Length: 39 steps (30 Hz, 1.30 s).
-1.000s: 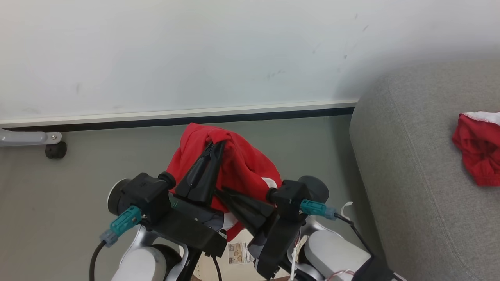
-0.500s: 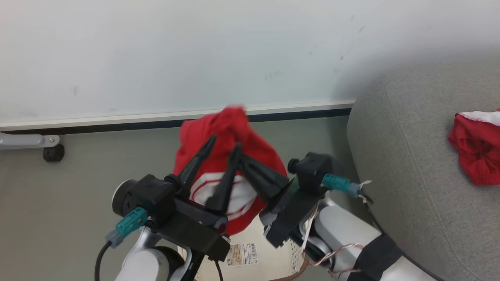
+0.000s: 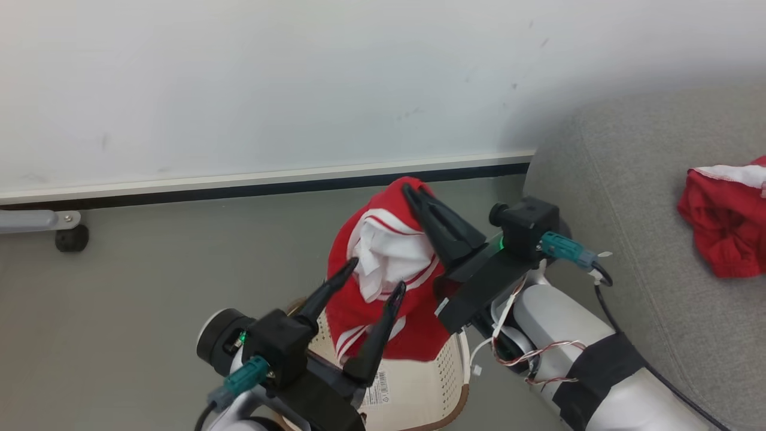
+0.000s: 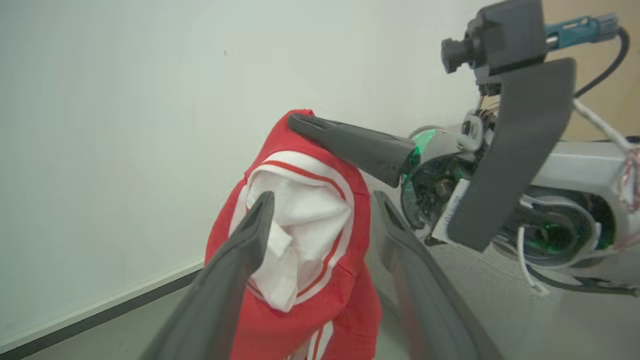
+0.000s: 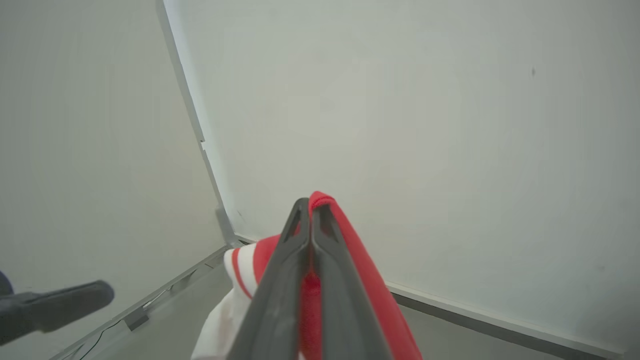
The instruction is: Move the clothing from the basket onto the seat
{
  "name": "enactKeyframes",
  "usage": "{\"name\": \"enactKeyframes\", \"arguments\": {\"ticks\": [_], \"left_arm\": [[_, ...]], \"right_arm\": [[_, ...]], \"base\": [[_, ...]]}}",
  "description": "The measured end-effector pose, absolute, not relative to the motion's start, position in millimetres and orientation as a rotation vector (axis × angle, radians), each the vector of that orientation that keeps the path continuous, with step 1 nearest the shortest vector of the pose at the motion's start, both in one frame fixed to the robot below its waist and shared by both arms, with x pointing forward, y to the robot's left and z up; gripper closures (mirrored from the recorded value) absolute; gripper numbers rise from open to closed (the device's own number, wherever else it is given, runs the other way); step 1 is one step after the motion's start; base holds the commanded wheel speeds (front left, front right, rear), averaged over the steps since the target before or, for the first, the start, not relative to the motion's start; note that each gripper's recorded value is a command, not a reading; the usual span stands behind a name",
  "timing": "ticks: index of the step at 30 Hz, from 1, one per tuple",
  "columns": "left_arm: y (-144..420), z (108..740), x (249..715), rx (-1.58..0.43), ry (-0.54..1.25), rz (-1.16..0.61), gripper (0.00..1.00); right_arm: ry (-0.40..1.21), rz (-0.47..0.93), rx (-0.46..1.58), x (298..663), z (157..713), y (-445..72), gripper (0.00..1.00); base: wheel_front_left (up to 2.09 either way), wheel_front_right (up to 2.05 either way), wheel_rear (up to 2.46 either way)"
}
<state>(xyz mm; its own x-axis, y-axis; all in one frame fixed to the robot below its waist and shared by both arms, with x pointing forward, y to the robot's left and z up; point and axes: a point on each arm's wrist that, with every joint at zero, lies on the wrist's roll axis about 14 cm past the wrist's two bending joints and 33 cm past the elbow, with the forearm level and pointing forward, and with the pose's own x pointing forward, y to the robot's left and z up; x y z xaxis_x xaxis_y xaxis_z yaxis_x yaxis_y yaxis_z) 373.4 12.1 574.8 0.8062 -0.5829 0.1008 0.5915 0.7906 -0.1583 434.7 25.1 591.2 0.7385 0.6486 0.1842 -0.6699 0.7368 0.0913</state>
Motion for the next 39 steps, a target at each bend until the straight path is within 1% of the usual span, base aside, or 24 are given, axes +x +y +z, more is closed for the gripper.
{"name": "enactKeyframes", "arguments": {"ticks": [10, 21, 22, 26, 28, 29, 39], "left_arm": [[-5.8, 550.6, 364.8, -0.126, 0.022, -0.709, 0.0], [-36.9, 536.8, 365.4, -0.087, 0.056, -0.836, 0.0], [-44.0, 535.9, 365.2, -0.085, 0.058, -0.862, 0.0], [-57.8, 532.5, 364.7, -0.08, 0.066, -0.914, 0.0], [-61.5, 531.6, 364.3, -0.08, 0.07, -0.928, 0.0], [-69.1, 531.5, 363.2, -0.085, 0.07, -0.955, 0.0], [-103.9, 524.9, 356.9, -0.091, 0.093, -1.084, 0.0]], "right_arm": [[-0.141, 0.591, 0.143, 451.1, 585.2, -21.5, 1.0], [-0.153, 0.361, 0.122, 461.0, 582.5, -103.9, 1.0], [-0.146, 0.311, 0.117, 459.0, 578.6, -122.2, 1.0], [-0.14, 0.217, 0.106, 452.8, 574.1, -156.5, 1.0], [-0.14, 0.198, 0.105, 450.7, 573.7, -163.8, 1.0], [-0.142, 0.158, 0.101, 447.4, 574.1, -177.6, 1.0], [-0.134, -0.026, 0.099, 420.8, 568.2, -239.8, 1.0]], "base": [[0.0, 0.0, 0.0], [0.0, 0.0, 0.0], [0.0, 0.0, 0.0], [0.0, 0.0, 0.0], [0.0, 0.0, 0.0], [0.0, 0.0, 0.0], [0.0, 0.0, 0.0]]}}
